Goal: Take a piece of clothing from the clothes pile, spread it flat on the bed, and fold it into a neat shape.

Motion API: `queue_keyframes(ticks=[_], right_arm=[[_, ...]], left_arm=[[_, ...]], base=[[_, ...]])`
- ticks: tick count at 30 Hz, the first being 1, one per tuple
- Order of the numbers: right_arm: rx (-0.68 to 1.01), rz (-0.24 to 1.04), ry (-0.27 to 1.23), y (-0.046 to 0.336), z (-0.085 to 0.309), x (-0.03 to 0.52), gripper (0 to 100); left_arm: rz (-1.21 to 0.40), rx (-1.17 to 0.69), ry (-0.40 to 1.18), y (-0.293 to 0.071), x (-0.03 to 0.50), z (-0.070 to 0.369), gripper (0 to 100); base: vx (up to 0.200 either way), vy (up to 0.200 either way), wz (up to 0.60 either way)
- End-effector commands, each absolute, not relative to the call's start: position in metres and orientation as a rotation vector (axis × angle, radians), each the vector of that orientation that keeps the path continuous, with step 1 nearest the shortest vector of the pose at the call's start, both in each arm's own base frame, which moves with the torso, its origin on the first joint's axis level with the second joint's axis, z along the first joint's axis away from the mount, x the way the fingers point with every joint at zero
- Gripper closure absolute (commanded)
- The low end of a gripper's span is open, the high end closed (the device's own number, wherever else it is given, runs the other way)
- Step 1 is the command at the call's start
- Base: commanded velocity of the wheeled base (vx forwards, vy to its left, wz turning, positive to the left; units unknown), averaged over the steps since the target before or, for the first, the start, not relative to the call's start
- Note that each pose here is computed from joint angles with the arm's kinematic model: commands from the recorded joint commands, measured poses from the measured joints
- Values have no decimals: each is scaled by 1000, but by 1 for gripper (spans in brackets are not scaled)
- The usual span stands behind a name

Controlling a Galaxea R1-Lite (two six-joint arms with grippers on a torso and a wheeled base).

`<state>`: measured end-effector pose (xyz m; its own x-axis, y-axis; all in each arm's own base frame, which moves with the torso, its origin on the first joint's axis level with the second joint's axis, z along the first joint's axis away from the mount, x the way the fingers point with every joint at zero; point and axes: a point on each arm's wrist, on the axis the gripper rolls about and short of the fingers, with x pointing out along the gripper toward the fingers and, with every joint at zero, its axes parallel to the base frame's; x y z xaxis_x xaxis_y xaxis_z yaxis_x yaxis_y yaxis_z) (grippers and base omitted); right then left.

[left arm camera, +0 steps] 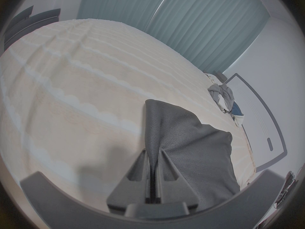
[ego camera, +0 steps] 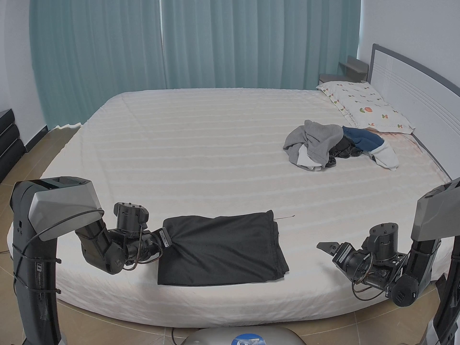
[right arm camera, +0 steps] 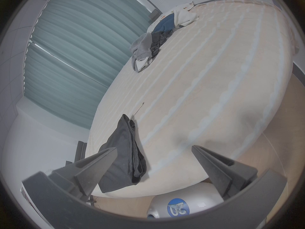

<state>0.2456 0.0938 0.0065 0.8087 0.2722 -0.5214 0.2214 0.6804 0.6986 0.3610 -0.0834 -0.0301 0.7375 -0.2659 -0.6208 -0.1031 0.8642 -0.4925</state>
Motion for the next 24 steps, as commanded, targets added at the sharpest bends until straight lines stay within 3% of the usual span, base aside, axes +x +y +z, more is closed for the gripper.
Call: queue_keyframes(ticks=[1, 21, 24], right_arm=[[837, 29, 651, 94, 6, 246, 0], [841, 34, 643, 94, 5, 246, 0], [841, 36, 642, 94, 5, 246, 0]], left_arm=[[-95, -531, 747, -84, 360, -30, 100], [-97, -523, 760, -87, 355, -29, 100], [-102, -516, 772, -90, 351, -31, 100]], base=[[0, 200, 0], [0, 200, 0], [0, 0, 0]])
